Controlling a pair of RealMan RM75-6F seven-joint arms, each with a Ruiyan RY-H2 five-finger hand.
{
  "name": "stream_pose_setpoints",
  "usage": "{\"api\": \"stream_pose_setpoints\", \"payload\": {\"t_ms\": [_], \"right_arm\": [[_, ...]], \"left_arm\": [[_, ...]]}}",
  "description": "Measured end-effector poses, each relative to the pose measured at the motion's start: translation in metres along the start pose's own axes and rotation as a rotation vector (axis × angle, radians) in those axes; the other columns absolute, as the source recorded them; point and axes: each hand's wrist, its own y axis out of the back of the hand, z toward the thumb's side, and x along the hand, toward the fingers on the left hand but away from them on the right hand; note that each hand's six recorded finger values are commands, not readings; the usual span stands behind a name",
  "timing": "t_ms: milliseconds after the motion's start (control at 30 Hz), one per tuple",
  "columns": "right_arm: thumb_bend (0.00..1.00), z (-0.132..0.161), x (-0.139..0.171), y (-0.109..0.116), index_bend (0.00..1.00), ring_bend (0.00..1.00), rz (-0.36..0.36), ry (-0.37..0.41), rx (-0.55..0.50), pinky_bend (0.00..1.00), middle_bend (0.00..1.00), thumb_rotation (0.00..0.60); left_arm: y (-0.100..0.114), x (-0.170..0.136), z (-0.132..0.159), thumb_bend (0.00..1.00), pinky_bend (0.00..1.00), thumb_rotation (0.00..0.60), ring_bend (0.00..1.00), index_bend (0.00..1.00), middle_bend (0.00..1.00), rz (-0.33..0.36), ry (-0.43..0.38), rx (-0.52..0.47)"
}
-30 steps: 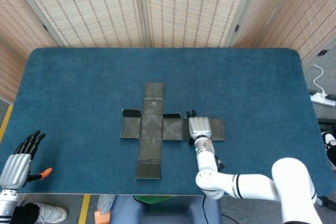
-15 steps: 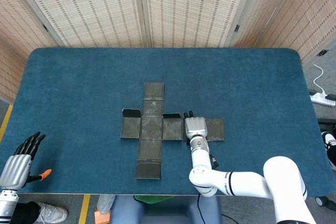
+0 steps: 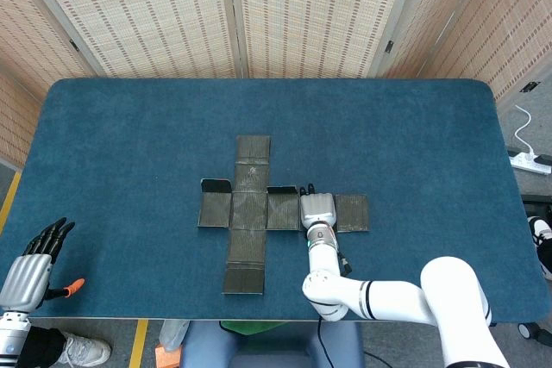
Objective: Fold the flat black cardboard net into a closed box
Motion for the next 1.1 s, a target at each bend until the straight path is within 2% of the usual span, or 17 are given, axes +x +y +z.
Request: {"api": "stream_pose_setpoints", "payload": {"t_ms": [100, 167, 267, 333, 467, 567, 633, 700, 767, 833, 933, 1000, 1100], "right_arm": [[0.20, 0.002, 0.000, 0.000, 0.04, 0.72, 0.005, -0.005, 0.016, 0.96, 0.06, 0.600], [0.22, 0.003, 0.000, 0.000, 0.11, 0.72, 0.006, -0.006, 0.021, 0.96, 0.09, 0.600], [0.30, 0.004, 0.001, 0.001, 0.36, 0.74, 0.002, -0.008, 0.030, 0.98, 0.21, 0.600], [0.32, 0.004, 0.002, 0.002, 0.43, 0.75, -0.010, -0.006, 0.032, 1.00, 0.28, 0.600], [0.35, 0.006, 0.008, 0.009, 0.45, 0.75, -0.076, 0.030, 0.005, 1.00, 0.36, 0.600], [0.35, 0.007, 0.014, 0.014, 0.45, 0.75, -0.136, 0.073, -0.012, 1.00, 0.40, 0.600], [0.35, 0.007, 0.017, 0.016, 0.46, 0.75, -0.175, 0.098, -0.015, 1.00, 0.43, 0.600], [0.35, 0.006, 0.021, 0.018, 0.46, 0.75, -0.224, 0.126, -0.013, 1.00, 0.45, 0.600], [0.35, 0.006, 0.025, 0.018, 0.46, 0.75, -0.275, 0.152, -0.004, 1.00, 0.46, 0.600], [0.35, 0.006, 0.029, 0.017, 0.46, 0.75, -0.319, 0.173, 0.010, 1.00, 0.46, 0.600], [0.35, 0.005, 0.035, 0.014, 0.46, 0.76, -0.393, 0.198, 0.048, 1.00, 0.47, 0.600], [0.35, 0.004, 0.039, 0.012, 0.46, 0.76, -0.445, 0.205, 0.082, 1.00, 0.47, 0.600], [0.35, 0.004, 0.042, 0.010, 0.46, 0.76, -0.517, 0.199, 0.139, 1.00, 0.47, 0.600]], "left_arm": [[0.000, 0.000, -0.001, 0.19, 0.14, 0.600, 0.00, 0.00, 0.00, 0.000, 0.002, -0.004], [0.000, 0.000, -0.001, 0.19, 0.14, 0.600, 0.00, 0.00, 0.00, 0.000, 0.002, -0.005], [0.000, 0.000, -0.001, 0.19, 0.14, 0.600, 0.00, 0.00, 0.00, 0.000, 0.002, -0.007], [0.000, 0.002, 0.000, 0.19, 0.14, 0.600, 0.00, 0.00, 0.00, 0.000, -0.004, -0.011], [-0.002, 0.014, 0.004, 0.19, 0.16, 0.600, 0.00, 0.02, 0.00, -0.002, -0.031, -0.018], [-0.004, 0.029, 0.009, 0.19, 0.20, 0.600, 0.06, 0.05, 0.00, -0.001, -0.050, -0.022], [-0.006, 0.040, 0.014, 0.20, 0.26, 0.600, 0.15, 0.08, 0.02, 0.001, -0.067, -0.014], [-0.007, 0.053, 0.022, 0.21, 0.37, 0.600, 0.24, 0.12, 0.07, 0.007, -0.085, -0.005], [-0.007, 0.065, 0.029, 0.24, 0.52, 0.600, 0.37, 0.17, 0.13, 0.014, -0.098, -0.008], [-0.008, 0.082, 0.039, 0.26, 0.62, 0.600, 0.48, 0.22, 0.19, 0.026, -0.110, -0.020], [-0.012, 0.106, 0.054, 0.28, 0.73, 0.600, 0.60, 0.26, 0.23, 0.039, -0.124, -0.034], [-0.017, 0.122, 0.063, 0.28, 0.79, 0.600, 0.64, 0.23, 0.20, 0.039, -0.132, -0.026], [-0.027, 0.142, 0.073, 0.23, 0.85, 0.600, 0.63, 0.09, 0.08, 0.026, -0.138, 0.022]]}}
